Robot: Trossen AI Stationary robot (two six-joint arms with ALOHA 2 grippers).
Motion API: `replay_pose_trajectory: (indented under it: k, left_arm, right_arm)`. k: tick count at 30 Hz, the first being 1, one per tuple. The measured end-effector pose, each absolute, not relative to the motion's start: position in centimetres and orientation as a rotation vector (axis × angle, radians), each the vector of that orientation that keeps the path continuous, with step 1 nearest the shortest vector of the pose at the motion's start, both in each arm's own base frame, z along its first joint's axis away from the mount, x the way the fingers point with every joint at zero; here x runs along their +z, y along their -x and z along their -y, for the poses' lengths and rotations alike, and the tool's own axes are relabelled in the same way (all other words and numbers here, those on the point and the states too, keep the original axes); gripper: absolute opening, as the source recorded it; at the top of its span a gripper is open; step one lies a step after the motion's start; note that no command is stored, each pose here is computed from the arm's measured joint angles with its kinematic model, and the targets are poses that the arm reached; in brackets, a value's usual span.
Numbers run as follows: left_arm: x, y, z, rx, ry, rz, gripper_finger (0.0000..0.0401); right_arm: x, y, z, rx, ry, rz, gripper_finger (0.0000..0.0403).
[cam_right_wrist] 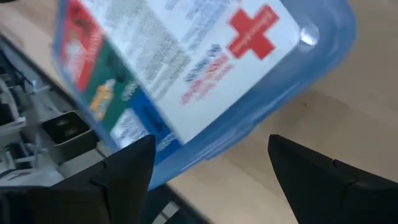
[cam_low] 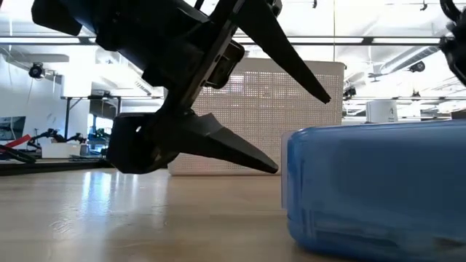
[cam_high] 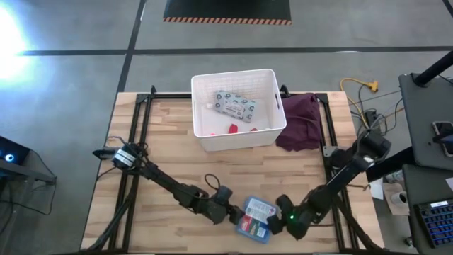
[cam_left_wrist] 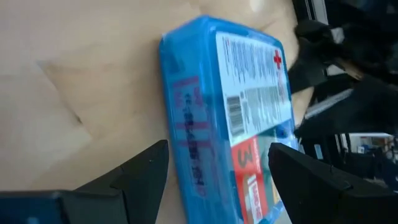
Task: Pick & place medical supplies in basket/bin
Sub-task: Put the first aid kit into the white bin
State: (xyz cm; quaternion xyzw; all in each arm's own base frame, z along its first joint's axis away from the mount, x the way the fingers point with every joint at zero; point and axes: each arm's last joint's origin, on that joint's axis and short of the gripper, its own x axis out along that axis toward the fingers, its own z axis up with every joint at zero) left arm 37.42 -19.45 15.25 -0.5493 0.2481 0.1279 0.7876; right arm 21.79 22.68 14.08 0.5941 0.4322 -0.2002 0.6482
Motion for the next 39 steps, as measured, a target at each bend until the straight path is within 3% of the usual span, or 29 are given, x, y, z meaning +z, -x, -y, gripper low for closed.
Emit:
replay_pose_trajectory:
  k: [10, 18, 28, 39]
  left_arm:
    - [14.6, -37.4, 19.5, 0.27, 1.178, -0.575, 0.0255]
    - [14.4, -37.3, 19.5, 0.28, 1.177, -0.583, 0.0255]
    - [14.9, -37.5, 19.8, 0.223, 1.202, -0.573, 0.0255]
    - [14.8, -37.5, 19.7, 0.233, 1.17, -0.566, 0.0255]
  right_arm:
    - [12.5, -23.8, -23.0, -0.371, -1.333, -0.833, 0.0302]
    - [15.5, -24.9, -22.0, -0.297, -1.287, -0.734, 0.0302]
    - [16.5, -25.8, -20.1, -0.39, -1.269, -0.569, 0.0302]
    - [16.6, -26.9, -19.1, -0.299, -1.213, -0.683, 0.0298]
